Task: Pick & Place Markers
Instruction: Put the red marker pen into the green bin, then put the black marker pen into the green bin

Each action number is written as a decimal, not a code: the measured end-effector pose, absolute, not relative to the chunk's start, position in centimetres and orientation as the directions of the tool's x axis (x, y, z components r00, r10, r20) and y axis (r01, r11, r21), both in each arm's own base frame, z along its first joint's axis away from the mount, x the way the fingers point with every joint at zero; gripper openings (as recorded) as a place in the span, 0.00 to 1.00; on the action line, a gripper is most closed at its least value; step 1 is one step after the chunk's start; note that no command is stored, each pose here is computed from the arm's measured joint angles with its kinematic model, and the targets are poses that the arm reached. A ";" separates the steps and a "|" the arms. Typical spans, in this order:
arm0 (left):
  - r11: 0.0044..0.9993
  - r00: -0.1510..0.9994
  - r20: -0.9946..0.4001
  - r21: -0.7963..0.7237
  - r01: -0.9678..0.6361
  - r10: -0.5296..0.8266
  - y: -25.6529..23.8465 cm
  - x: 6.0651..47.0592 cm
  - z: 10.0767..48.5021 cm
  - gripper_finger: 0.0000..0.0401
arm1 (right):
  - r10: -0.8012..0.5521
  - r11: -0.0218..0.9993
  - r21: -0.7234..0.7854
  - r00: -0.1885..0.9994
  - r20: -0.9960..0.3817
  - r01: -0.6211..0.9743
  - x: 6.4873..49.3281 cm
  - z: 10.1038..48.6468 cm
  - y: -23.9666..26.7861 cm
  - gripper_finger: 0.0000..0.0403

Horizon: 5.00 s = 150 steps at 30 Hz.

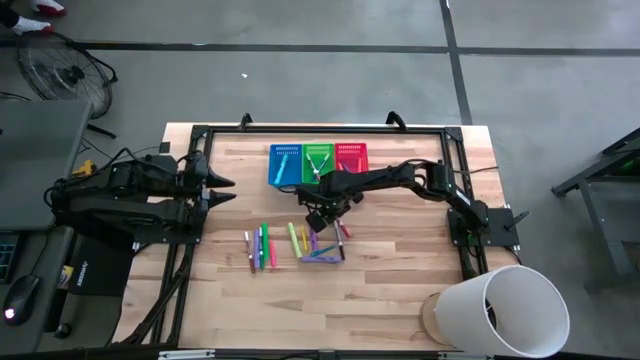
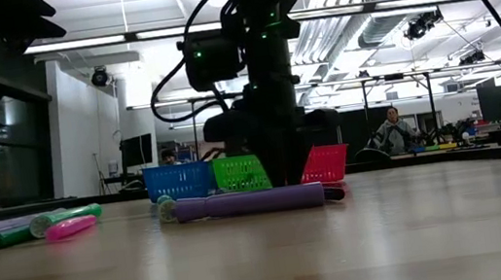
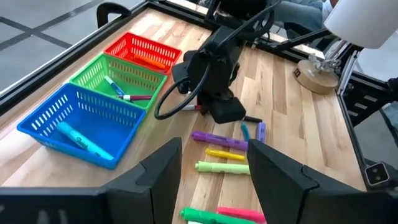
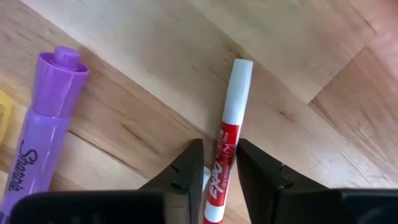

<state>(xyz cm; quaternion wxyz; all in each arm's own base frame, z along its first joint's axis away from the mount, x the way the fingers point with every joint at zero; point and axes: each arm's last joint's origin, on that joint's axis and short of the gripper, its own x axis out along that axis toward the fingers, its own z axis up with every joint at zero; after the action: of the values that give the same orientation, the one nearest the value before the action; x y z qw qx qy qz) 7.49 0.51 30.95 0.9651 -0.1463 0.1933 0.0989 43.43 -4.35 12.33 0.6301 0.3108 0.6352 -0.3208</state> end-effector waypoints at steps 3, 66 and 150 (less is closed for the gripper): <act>0.937 0.905 -0.404 -0.245 -0.249 0.135 0.5 7.5 30.9 0.45 | -0.007 0.601 -0.015 -0.014 -1.000 0.799 43.4 12.3 -4.4 0.15; 0.927 0.898 -0.420 -0.265 -0.264 0.135 0.5 7.4 30.8 0.45 | -0.149 0.476 0.404 0.525 -0.838 0.781 43.0 25.4 -9.1 0.04; 0.903 0.892 -0.418 -0.298 -0.311 0.169 0.6 7.4 30.8 0.45 | -0.033 0.503 0.430 0.514 -0.857 0.749 40.4 27.0 -12.4 0.23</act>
<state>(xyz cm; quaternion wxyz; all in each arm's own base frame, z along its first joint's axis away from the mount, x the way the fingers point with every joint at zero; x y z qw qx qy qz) 7.41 0.61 30.78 0.9557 -0.1813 0.1951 0.1255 40.43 -12.43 27.00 0.7583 0.4265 0.4202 -0.2578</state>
